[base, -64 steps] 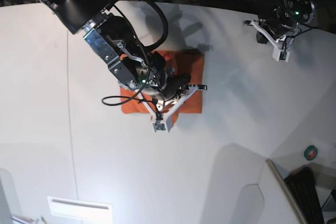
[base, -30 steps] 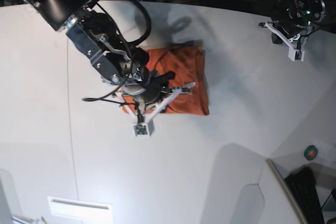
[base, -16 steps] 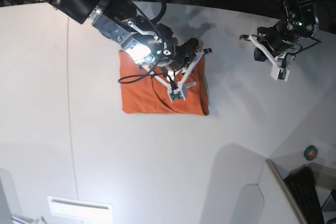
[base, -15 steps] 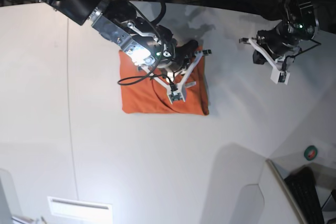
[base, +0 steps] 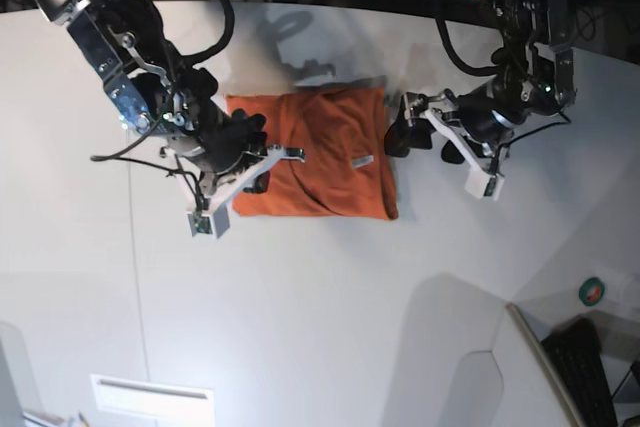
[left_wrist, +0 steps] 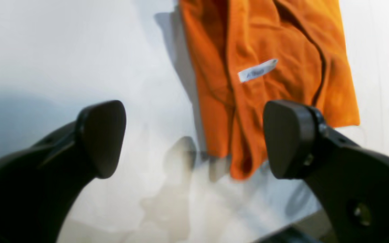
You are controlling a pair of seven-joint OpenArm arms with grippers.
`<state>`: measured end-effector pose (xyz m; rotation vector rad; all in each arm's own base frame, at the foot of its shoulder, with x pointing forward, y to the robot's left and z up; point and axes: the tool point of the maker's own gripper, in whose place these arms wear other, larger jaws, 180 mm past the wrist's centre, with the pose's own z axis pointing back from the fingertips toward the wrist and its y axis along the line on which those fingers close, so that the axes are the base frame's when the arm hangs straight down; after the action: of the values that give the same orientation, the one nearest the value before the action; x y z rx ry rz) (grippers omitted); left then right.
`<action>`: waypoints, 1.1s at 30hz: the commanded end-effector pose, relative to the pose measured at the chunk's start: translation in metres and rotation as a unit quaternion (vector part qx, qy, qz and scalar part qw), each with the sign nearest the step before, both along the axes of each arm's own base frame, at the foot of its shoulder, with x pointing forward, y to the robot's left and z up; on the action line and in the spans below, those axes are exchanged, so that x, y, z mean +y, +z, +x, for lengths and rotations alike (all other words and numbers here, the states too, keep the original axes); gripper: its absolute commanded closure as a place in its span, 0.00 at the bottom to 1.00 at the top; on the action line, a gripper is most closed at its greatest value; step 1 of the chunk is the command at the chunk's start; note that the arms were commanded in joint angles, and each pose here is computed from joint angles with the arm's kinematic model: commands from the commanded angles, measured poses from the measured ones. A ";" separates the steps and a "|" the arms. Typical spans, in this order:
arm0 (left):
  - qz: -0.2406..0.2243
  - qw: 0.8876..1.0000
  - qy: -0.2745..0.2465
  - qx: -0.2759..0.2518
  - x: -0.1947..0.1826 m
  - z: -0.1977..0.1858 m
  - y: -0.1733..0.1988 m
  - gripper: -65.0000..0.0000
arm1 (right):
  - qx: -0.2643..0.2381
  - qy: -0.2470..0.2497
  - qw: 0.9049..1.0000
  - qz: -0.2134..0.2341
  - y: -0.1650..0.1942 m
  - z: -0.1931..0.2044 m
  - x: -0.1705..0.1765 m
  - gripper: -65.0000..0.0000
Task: Layout the t-shirt on the table in an organized manner, then fold the t-shirt properly
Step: 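Grasp the bundle edge with the left gripper and pull it toward the right gripper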
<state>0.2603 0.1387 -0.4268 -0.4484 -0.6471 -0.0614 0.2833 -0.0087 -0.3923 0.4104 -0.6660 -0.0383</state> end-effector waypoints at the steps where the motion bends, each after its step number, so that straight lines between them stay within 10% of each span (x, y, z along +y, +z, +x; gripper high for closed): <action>1: -0.015 1.000 0.001 -0.014 -0.007 0.011 0.004 0.05 | -0.025 -0.001 1.000 -0.001 0.011 0.009 -0.006 1.00; 16: -0.085 0.994 -0.018 0.071 -0.077 0.024 -0.067 0.09 | 0.001 -0.014 0.999 -0.031 -0.010 -0.010 -0.037 1.00; 19: -0.075 0.994 -0.029 0.079 -0.076 0.018 -0.074 0.35 | 0.006 -0.038 0.999 -0.038 -0.013 -0.011 -0.055 1.00; 23: -0.050 0.995 -0.057 0.071 -0.070 0.026 -0.070 0.98 | 0.014 -0.089 0.995 -0.047 -0.018 -0.013 -0.090 1.00; 26: -0.012 0.993 -0.097 0.063 -0.061 0.036 -0.065 1.00 | 0.021 -0.130 0.990 -0.056 -0.021 -0.017 -0.119 1.00; 29: 0.052 0.981 -0.182 0.050 -0.059 0.047 -0.059 1.00 | 0.026 -0.163 0.984 -0.064 -0.024 -0.021 -0.144 1.00; 33: 0.161 0.931 -0.327 0.033 -0.061 0.058 -0.051 1.00 | 0.014 -0.155 0.985 -0.071 -0.021 -0.022 -0.163 1.00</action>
<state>0.3085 0.0770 -0.4849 -0.3400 -0.3606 -0.7741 0.2539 -0.1658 -0.4215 0.1764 -0.6562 -0.2944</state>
